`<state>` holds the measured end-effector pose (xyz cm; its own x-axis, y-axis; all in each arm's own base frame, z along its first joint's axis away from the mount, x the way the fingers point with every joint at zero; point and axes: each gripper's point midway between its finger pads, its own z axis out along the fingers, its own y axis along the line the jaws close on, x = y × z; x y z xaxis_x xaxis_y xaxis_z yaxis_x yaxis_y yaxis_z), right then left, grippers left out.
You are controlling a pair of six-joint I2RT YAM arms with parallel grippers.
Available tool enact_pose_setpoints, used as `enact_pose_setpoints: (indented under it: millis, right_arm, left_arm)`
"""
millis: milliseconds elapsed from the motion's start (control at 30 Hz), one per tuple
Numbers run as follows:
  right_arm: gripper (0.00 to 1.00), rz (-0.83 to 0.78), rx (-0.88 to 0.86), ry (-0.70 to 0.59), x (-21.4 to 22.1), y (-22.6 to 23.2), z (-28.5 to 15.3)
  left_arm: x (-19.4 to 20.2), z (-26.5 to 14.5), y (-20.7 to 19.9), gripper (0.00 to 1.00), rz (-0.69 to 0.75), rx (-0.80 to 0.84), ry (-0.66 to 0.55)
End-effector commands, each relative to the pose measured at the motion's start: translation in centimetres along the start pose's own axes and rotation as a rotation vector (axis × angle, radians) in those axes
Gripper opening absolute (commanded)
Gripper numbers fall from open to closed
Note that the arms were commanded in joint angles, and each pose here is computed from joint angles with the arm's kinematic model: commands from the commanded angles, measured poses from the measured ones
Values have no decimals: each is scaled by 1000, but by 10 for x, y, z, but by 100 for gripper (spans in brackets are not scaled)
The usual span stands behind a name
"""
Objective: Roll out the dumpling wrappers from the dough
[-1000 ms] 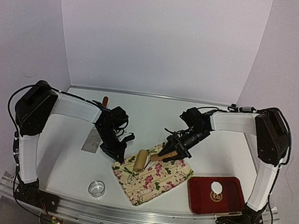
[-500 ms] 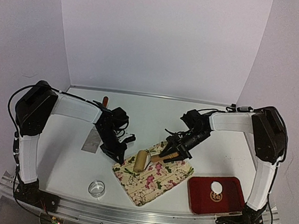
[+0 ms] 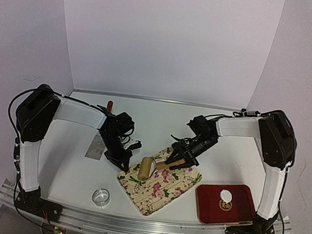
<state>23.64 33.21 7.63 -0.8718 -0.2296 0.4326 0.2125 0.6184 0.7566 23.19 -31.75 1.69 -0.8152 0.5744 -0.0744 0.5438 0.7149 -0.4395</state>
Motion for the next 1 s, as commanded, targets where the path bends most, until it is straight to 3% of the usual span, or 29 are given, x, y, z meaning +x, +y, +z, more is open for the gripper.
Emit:
enact_pose_setpoints:
  millis: [0,433,967]
  right_arm:
    - [0,370,556,-51,9,-145,8]
    - [0,420,592,-132,5,-155,-19]
    - [0,527,621,-135,20,-195,-55]
  left_arm:
    - [-10,-6,3,0,-30,-27,-34]
    - [-4,-1,23,0,-55,-93,-31]
    - [-5,-6,40,0,-69,-118,-59]
